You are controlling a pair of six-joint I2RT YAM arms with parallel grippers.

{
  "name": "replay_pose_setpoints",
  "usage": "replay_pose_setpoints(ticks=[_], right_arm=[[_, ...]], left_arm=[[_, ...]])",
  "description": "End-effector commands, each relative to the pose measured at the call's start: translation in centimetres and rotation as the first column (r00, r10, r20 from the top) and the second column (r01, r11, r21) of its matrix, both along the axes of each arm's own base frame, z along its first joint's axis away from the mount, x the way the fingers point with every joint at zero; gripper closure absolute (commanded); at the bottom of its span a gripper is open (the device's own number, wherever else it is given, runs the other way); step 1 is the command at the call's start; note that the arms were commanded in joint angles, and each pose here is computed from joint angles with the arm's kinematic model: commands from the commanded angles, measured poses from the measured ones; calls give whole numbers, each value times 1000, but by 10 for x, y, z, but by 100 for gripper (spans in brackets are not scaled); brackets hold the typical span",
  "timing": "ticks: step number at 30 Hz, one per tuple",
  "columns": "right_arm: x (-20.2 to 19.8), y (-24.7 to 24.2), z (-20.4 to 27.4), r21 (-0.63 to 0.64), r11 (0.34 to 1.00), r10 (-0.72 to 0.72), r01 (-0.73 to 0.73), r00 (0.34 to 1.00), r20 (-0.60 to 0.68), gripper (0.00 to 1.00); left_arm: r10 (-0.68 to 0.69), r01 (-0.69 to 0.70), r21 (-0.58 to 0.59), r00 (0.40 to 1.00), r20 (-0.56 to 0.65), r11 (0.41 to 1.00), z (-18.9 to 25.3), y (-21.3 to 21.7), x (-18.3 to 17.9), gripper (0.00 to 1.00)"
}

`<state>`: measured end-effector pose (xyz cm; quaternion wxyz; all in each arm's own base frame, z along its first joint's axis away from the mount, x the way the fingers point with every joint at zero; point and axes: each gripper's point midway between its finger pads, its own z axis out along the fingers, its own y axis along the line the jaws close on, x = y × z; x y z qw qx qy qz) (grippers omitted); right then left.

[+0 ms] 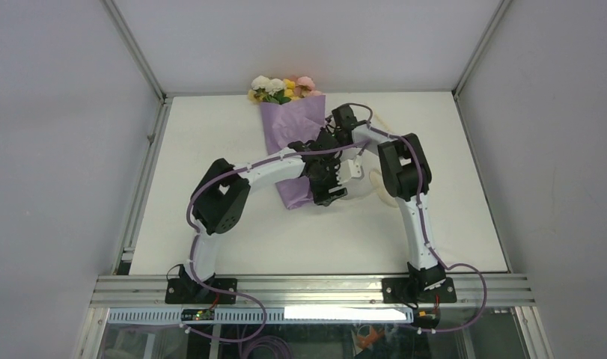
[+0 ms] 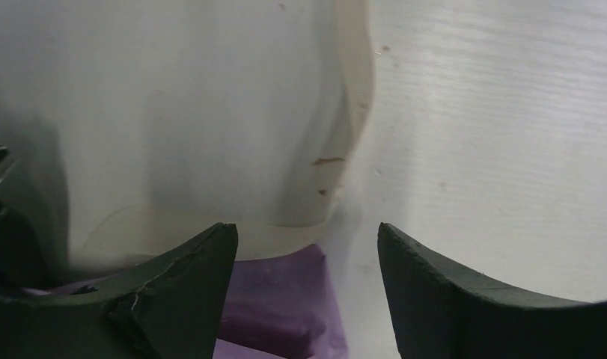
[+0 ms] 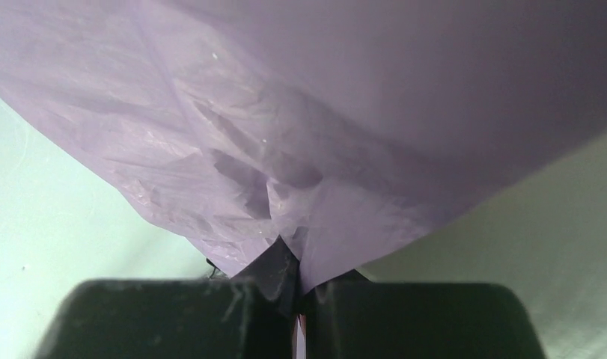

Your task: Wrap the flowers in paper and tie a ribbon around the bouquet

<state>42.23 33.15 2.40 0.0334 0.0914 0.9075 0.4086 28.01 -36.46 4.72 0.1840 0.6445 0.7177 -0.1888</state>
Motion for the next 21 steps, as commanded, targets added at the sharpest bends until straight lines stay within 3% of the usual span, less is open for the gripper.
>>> replay_pose_setpoints(ticks=[1, 4, 5, 7, 9, 13, 17, 21], right_arm=[[-6, -1, 7, -13, 995, 101, -101, 994, 36, 100], [-2, -5, 8, -19, 995, 97, -96, 995, 39, 100], [-1, -5, 10, -18, 995, 95, -95, 995, 42, 100], [0, -6, 13, -18, 995, 94, -93, 994, 48, 100], [2, -7, 15, -22, 996, 85, -84, 995, 52, 100], [4, -7, 19, -19, 997, 79, -78, 995, 57, 100], [-1, -9, 15, -22, 996, 87, -86, 995, 46, 100], [-4, -15, 11, -36, 993, 112, -110, 993, 38, 100]], left_arm=[[17, -20, 13, 976, 216, 1000, 13, -24, 42, 27], [-58, 29, 119, 967, 249, 992, -7, -18, 34, 29], [-93, 54, 156, 962, 257, 986, -14, -16, 29, 33], [-177, 125, 211, 952, 249, 969, -24, -13, 13, 51], [-248, 205, 220, 950, 188, 954, -26, -10, -8, 54], [-279, 255, 163, 949, 148, 953, -13, -23, -22, 40], [-263, 254, 72, 947, 184, 964, 16, -51, -13, 37], [-310, 314, -3, 940, 145, 950, 23, -68, -30, 34]])
